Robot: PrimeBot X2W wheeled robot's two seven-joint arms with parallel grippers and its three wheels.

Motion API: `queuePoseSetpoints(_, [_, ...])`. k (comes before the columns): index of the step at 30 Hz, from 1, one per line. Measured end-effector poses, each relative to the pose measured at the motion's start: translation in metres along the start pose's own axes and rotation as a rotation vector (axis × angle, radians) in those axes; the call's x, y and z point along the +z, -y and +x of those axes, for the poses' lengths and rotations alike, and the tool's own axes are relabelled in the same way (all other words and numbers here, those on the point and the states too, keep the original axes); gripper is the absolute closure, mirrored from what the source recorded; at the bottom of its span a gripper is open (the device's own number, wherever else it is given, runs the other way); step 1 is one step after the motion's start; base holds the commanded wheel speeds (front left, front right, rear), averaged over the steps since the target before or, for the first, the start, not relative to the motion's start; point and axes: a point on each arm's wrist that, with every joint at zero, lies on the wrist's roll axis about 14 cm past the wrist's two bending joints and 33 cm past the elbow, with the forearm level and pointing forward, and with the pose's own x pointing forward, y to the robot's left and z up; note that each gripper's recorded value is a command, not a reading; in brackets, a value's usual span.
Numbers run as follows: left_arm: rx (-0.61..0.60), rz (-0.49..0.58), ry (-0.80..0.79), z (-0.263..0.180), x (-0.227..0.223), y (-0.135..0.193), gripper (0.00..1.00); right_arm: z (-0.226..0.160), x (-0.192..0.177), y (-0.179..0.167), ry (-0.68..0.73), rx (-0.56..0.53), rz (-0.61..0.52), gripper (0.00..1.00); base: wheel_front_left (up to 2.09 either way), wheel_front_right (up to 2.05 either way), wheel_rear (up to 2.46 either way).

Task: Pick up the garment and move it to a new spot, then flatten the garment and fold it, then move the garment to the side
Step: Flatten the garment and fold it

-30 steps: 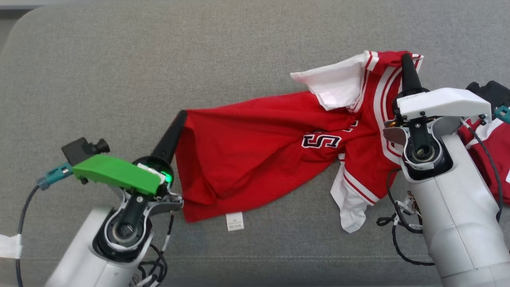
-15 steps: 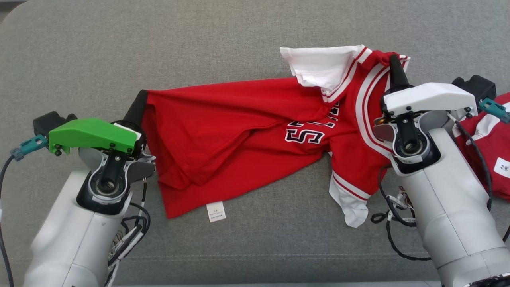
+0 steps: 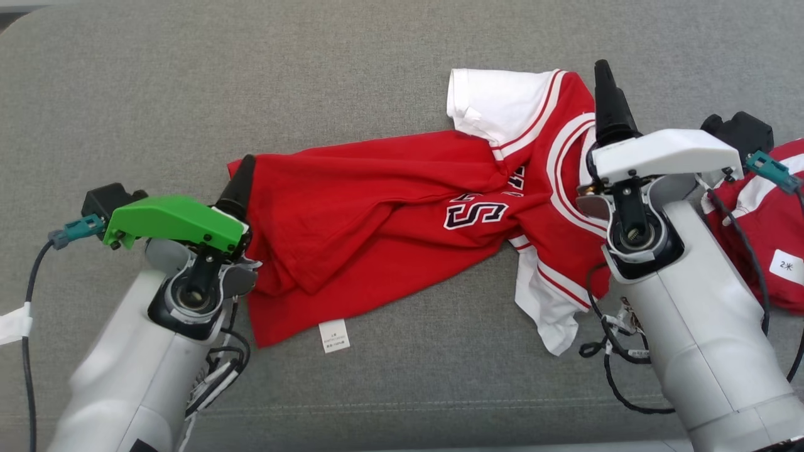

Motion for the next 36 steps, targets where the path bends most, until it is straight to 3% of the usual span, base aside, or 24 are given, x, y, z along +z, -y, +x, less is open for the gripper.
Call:
queuePoseSetpoints(7, [0.011, 0.11, 0.012, -0.006, 0.011, -0.014, 0.0, -0.023, -0.002, 0.021, 0.004, -0.005, -0.1, 0.0, 0.0, 0.0, 0.0])
queuePoseSetpoints(11, [-0.047, 0.036, -0.012, -0.012, -0.007, -0.008, 0.0, -0.04, -0.02, 0.032, -0.04, -0.007, -0.111, 0.0, 0.0, 0.0, 0.0])
queuePoseSetpoints(15, [-0.038, -0.071, -0.062, -0.032, -0.037, -0.022, 0.0, -0.071, -0.042, 0.055, -0.105, -0.053, -0.128, 0.0, 0.0, 0.0, 0.0])
queuePoseSetpoints(25, [-0.014, -0.151, -0.126, -0.068, -0.071, -0.042, 0.0, -0.125, -0.057, 0.092, -0.146, -0.168, -0.101, 0.0, 0.0, 0.0, 0.0])
queuePoseSetpoints(36, [0.048, -0.176, -0.155, -0.095, -0.088, -0.067, 0.0, -0.152, -0.058, 0.098, -0.129, -0.211, -0.047, 0.0, 0.0, 0.0, 0.0])
